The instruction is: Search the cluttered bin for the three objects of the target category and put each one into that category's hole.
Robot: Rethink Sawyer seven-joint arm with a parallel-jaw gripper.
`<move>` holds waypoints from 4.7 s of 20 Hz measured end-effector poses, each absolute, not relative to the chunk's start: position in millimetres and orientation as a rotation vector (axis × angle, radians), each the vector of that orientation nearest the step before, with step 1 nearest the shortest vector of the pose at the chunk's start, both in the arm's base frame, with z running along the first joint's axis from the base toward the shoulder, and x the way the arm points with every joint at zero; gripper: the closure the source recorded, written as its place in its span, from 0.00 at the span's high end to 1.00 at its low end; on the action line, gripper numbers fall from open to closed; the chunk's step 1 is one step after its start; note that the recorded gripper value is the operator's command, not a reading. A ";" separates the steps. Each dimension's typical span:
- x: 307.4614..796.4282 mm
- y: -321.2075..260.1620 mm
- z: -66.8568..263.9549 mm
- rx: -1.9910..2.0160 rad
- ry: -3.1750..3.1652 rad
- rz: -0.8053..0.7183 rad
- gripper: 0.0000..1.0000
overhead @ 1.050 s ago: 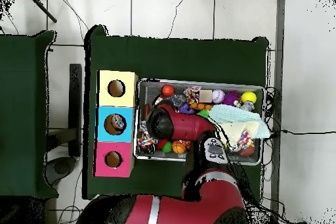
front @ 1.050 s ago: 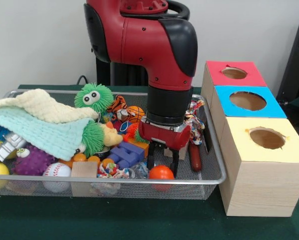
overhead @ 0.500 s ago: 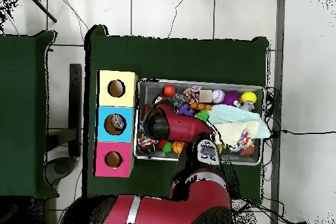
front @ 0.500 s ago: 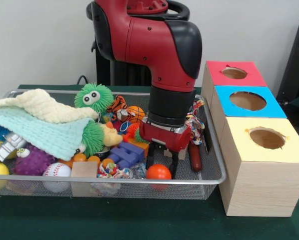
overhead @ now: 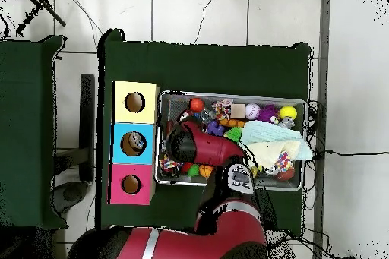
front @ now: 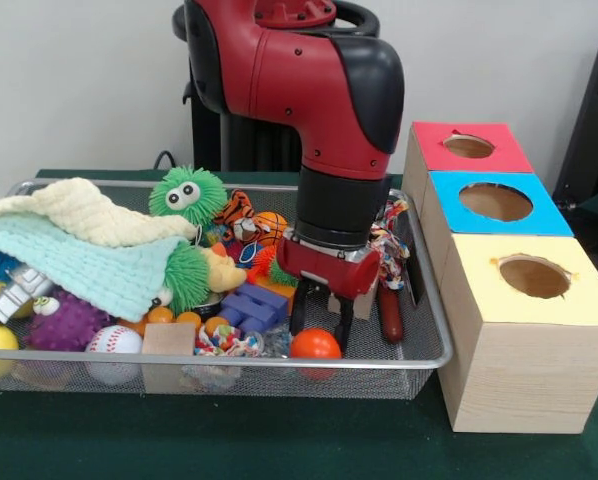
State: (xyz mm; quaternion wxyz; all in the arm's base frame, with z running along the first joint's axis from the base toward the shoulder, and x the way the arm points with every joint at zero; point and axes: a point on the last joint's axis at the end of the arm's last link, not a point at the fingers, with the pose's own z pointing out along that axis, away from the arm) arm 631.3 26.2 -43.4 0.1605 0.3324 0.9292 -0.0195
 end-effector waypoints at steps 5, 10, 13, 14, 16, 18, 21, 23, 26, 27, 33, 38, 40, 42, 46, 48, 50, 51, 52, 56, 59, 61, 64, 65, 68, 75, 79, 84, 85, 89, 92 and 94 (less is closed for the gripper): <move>623.0 24.7 -35.5 1.058 2.649 -0.061 1.00; 615.3 20.2 -28.5 1.122 2.636 -0.084 1.00; 612.8 19.8 -26.4 1.143 2.631 -0.091 1.00; 612.0 19.6 -25.6 1.150 2.629 -0.093 1.00; 612.1 19.5 -25.2 1.167 2.623 -0.092 1.00; 613.3 18.4 -25.1 1.196 2.612 -0.088 1.00; 617.0 15.9 -25.7 1.239 2.585 -0.082 1.00; 619.6 14.7 -26.5 1.258 2.565 -0.078 1.00; 625.7 12.4 -31.4 1.280 2.508 -0.071 1.00; 626.9 12.0 -32.5 1.280 2.496 -0.069 1.00; 628.5 9.9 -41.9 1.267 2.449 -0.072 1.00; 628.3 7.5 -50.5 1.269 2.428 -0.065 1.00; 631.7 4.2 -50.2 1.278 2.411 -0.053 1.00; 634.0 -0.5 -50.3 1.288 2.395 -0.045 1.00; 635.5 -7.0 -51.4 1.306 2.380 -0.036 1.00; 635.4 -9.6 -51.8 1.316 2.377 -0.032 1.00; 635.6 -10.2 -51.9 1.320 2.376 -0.030 1.00; 635.6 -10.0 -51.9 1.320 2.376 -0.030 1.00; 635.6 -9.6 -52.1 1.320 2.377 -0.029 1.00; 635.5 -8.6 -51.7 1.315 2.377 -0.033 1.00; 635.9 -6.9 -51.0 1.306 2.375 -0.039 0.00; 638.3 -3.2 -50.5 1.294 2.372 -0.042 0.00; 638.8 5.9 -53.7 1.265 2.381 -0.054 0.00; 638.0 7.3 -55.2 1.260 2.384 -0.057 0.00; 636.6 9.4 -57.5 1.243 2.388 -0.071 0.00; 636.6 10.6 -55.6 1.224 2.388 -0.086 0.00; 636.4 10.5 -56.0 1.224 2.388 -0.087 0.00; 635.2 8.5 -55.2 1.218 2.387 -0.098 1.00; 635.0 7.8 -54.8 1.215 2.387 -0.102 1.00; 633.8 6.5 -54.1 1.209 2.387 -0.112 1.00; 632.5 5.1 -53.8 1.203 2.387 -0.123 1.00; 631.8 5.4 -53.5 1.200 2.386 -0.132 1.00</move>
